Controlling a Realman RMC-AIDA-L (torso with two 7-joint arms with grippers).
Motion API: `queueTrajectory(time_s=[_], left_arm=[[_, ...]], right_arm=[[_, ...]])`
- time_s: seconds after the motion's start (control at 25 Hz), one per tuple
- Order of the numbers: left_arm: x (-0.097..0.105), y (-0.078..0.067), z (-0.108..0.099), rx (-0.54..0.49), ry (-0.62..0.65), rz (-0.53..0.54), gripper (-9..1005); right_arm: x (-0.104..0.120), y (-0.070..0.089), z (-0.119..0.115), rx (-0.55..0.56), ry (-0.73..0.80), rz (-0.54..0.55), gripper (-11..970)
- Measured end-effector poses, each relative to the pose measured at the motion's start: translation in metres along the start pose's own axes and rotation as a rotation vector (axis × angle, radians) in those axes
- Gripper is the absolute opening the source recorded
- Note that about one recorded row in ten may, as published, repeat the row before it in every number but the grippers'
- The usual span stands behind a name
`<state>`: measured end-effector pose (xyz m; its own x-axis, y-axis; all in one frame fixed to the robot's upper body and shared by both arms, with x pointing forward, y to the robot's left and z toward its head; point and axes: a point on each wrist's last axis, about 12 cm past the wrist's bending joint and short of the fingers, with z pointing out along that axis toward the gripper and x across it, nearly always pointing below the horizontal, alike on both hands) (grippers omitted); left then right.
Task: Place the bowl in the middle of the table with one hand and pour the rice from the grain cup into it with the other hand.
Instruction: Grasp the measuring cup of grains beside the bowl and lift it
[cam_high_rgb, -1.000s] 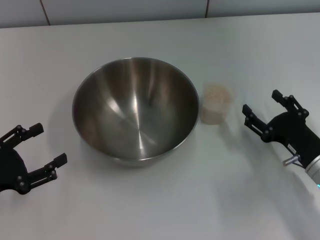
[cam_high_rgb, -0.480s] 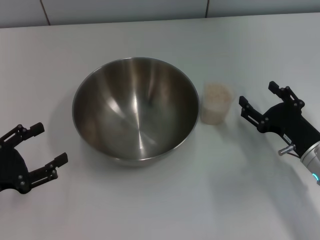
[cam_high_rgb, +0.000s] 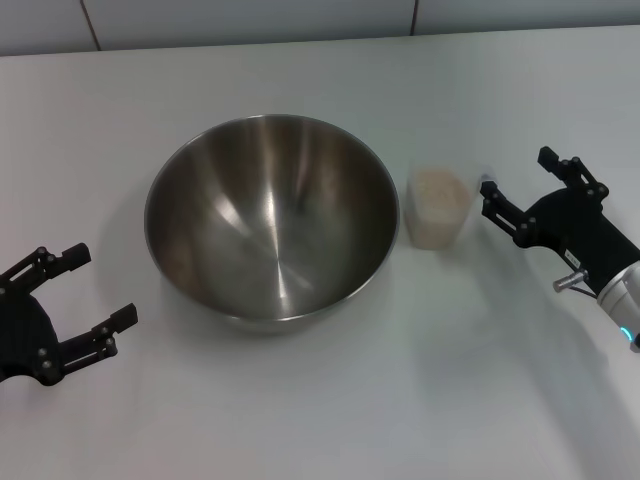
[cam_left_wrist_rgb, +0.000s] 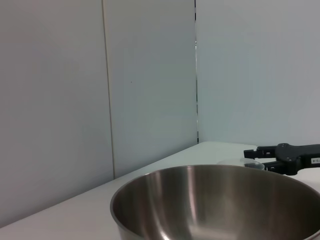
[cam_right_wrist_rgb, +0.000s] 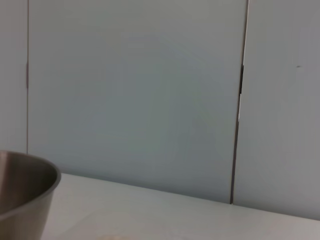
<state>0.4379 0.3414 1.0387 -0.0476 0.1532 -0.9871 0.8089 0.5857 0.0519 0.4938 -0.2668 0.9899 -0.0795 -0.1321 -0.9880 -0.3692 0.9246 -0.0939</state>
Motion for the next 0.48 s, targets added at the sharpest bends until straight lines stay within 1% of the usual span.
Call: queueTrajectory(time_s=[0.2, 0.48], left_arm=[[0.0000, 0.0000, 0.0000, 0.000, 0.000, 0.000, 859], [0.0005, -0.0006, -0.0002, -0.001, 0.001, -0.002, 859]], right_arm=[[-0.0008, 0.0005, 0.0058, -0.006, 0.014, -0.004, 720], [-0.0018, 0.0013, 0.0078, -0.008, 0.012, -0.003, 700]])
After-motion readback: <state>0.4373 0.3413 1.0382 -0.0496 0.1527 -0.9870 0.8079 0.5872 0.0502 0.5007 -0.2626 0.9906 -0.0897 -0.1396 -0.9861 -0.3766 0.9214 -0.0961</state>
